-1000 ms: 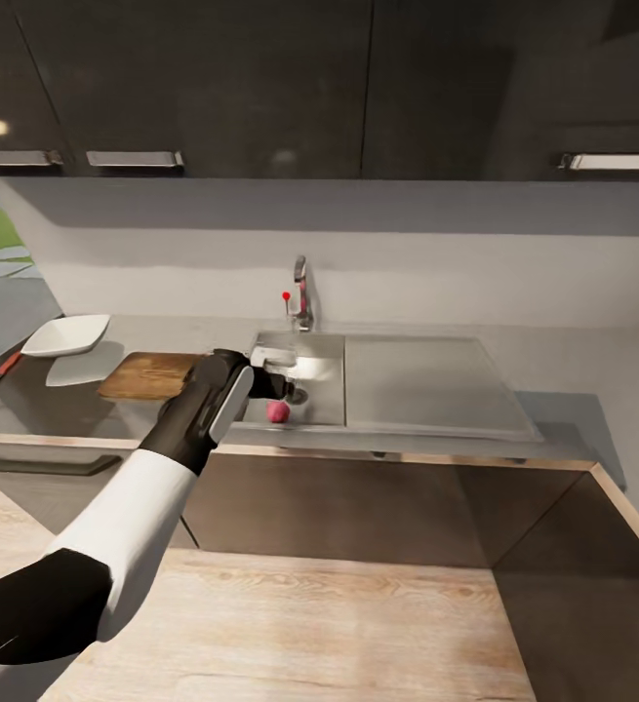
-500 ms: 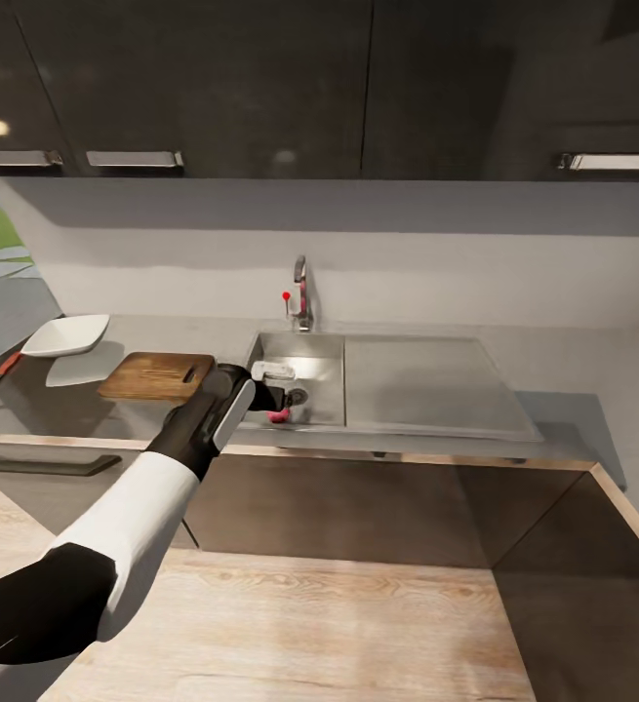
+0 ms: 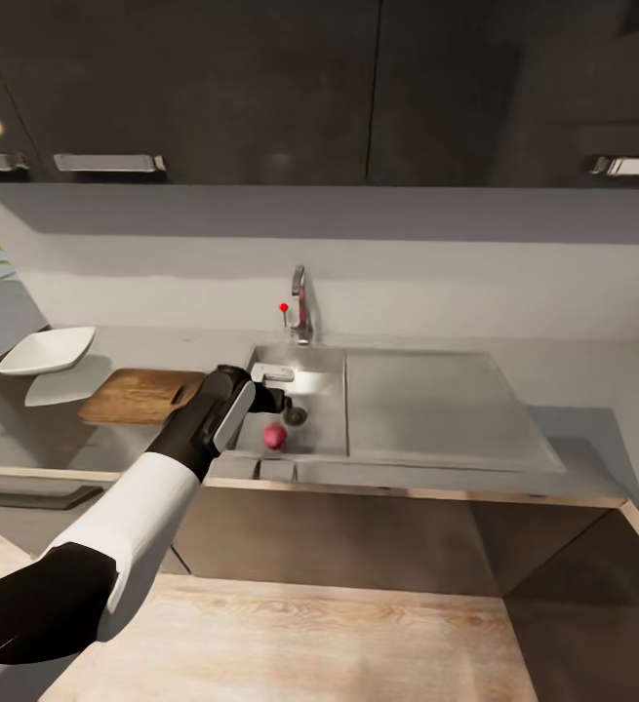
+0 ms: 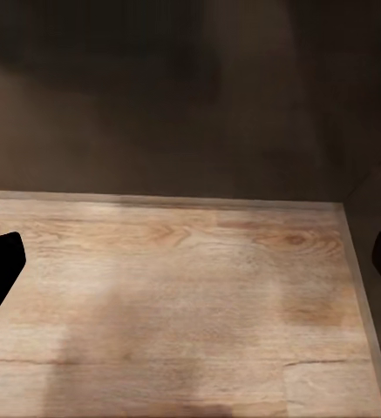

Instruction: In the kitchen, take the Vidalia onion out of the sink, dice it on the chopping board with the paring knife, put the diced onion into the bowl on the countertop, then place both the paring knife and the chopping board into the sink.

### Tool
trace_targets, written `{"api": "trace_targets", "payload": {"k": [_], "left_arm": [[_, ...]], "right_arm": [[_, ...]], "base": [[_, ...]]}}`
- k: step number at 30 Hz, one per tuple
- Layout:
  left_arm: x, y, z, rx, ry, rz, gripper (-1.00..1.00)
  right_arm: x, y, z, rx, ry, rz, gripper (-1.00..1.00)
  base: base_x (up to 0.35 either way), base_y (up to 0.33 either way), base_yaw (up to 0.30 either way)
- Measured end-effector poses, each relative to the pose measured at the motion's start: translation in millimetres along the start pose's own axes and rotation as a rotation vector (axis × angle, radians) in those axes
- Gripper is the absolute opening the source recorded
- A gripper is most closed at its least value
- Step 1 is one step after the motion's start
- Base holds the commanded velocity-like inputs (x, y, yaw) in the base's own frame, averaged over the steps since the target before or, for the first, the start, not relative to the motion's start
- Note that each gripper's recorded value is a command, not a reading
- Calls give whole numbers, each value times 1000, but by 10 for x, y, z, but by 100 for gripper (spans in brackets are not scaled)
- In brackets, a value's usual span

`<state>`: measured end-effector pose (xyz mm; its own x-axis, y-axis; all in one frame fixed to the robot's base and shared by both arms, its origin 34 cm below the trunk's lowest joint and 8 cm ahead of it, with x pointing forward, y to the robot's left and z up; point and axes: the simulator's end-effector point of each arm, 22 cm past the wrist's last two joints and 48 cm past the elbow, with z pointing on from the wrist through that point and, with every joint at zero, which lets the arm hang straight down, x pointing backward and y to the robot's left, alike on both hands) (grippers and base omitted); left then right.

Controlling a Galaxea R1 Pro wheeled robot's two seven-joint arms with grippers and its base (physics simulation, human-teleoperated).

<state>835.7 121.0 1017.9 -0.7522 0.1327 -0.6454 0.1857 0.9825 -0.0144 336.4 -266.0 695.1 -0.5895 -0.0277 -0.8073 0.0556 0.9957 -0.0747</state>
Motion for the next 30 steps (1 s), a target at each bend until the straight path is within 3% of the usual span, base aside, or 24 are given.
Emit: {"api": "trace_targets", "payload": {"k": [18, 30], "left_arm": [[293, 31, 212, -3, 72, -5, 100], [459, 42, 341, -2, 110, -9, 100]], "right_arm": [[70, -6, -20, 0, 19, -2, 100], [137, -10, -44, 0, 38, -4, 100]], "base": [[36, 0, 0], [151, 0, 0]]}}
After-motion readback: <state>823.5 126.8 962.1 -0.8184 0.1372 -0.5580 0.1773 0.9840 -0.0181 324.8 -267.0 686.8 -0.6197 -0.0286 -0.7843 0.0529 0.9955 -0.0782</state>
